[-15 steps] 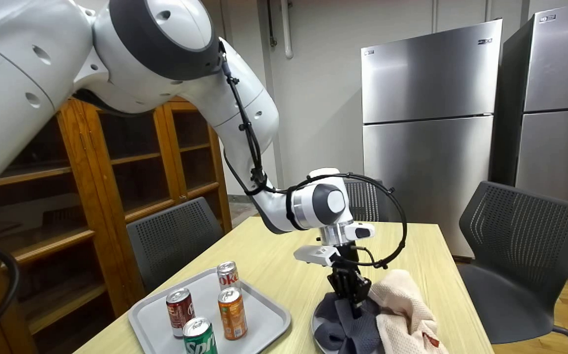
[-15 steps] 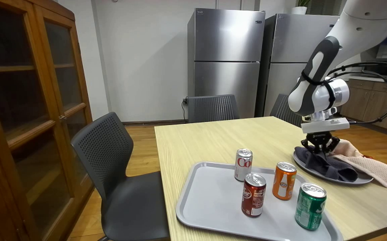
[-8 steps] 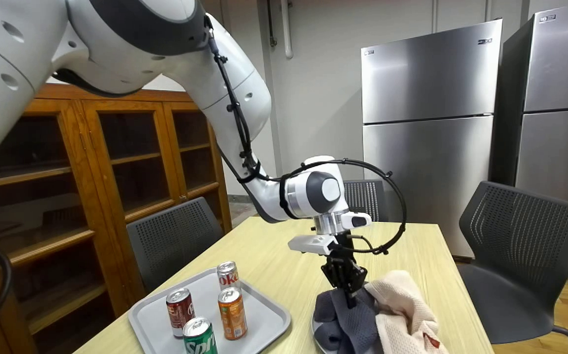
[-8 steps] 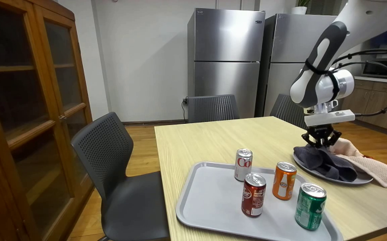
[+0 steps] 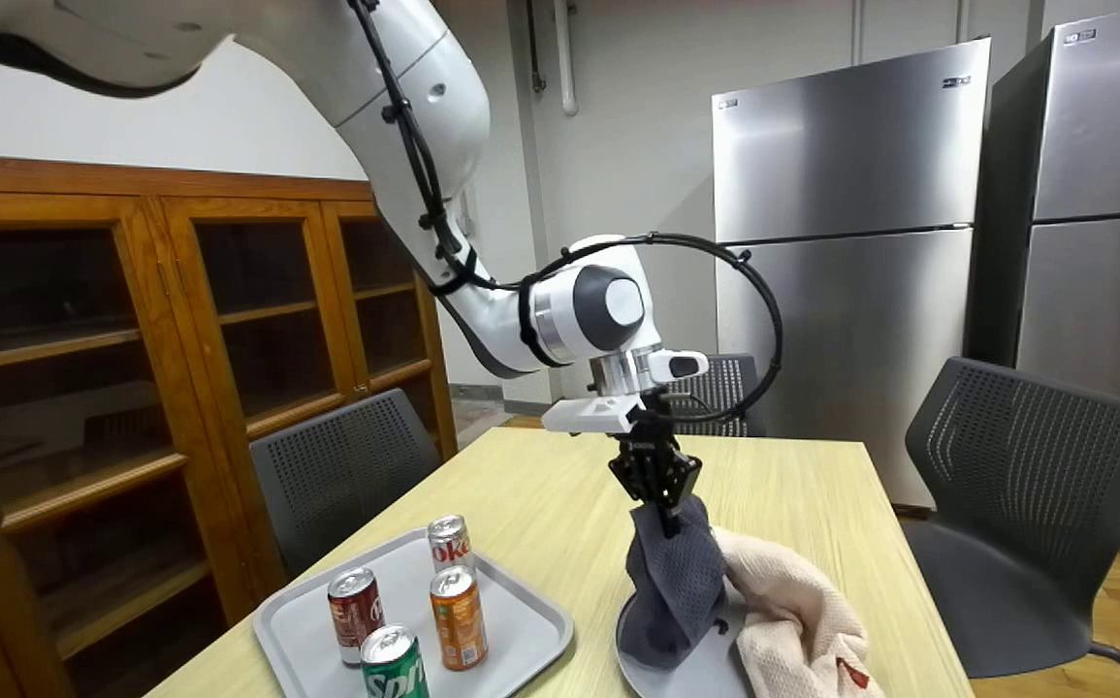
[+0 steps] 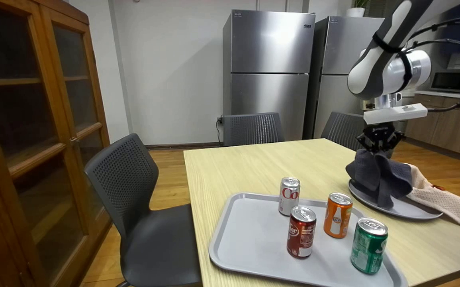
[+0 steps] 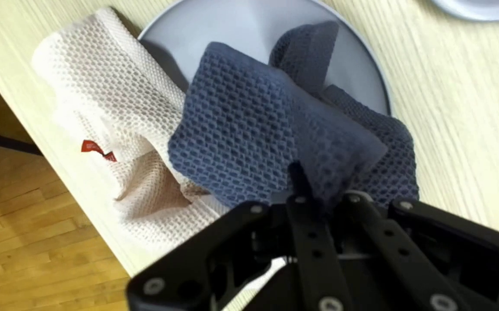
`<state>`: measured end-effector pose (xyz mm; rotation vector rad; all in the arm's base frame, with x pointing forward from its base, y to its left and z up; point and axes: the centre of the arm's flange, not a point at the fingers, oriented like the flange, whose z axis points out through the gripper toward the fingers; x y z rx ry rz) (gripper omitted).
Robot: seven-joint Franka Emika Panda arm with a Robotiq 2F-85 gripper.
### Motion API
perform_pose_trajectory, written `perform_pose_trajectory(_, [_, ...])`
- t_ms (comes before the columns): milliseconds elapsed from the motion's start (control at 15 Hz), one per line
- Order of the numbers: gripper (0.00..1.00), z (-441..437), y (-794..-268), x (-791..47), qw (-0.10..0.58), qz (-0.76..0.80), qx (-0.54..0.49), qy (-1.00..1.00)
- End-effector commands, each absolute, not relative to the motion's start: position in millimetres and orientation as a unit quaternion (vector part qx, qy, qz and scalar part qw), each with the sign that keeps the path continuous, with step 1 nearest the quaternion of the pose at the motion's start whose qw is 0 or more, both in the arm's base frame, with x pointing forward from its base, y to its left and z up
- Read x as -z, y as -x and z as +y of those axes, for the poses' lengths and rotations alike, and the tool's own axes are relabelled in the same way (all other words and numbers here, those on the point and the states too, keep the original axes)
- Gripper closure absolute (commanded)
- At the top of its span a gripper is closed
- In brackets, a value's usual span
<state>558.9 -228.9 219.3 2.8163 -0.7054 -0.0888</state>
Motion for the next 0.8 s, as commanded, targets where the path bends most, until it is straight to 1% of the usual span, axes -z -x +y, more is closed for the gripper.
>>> perform_pose_trajectory(0, [0.98,-208.3,-554.0,-253.1,0.110,-0.216,0.022,-0.970])
perform_pose_trajectory(733, [0.98,-140.7,-596.7,-261.5,0.059,-0.171,-0.008,-0.984])
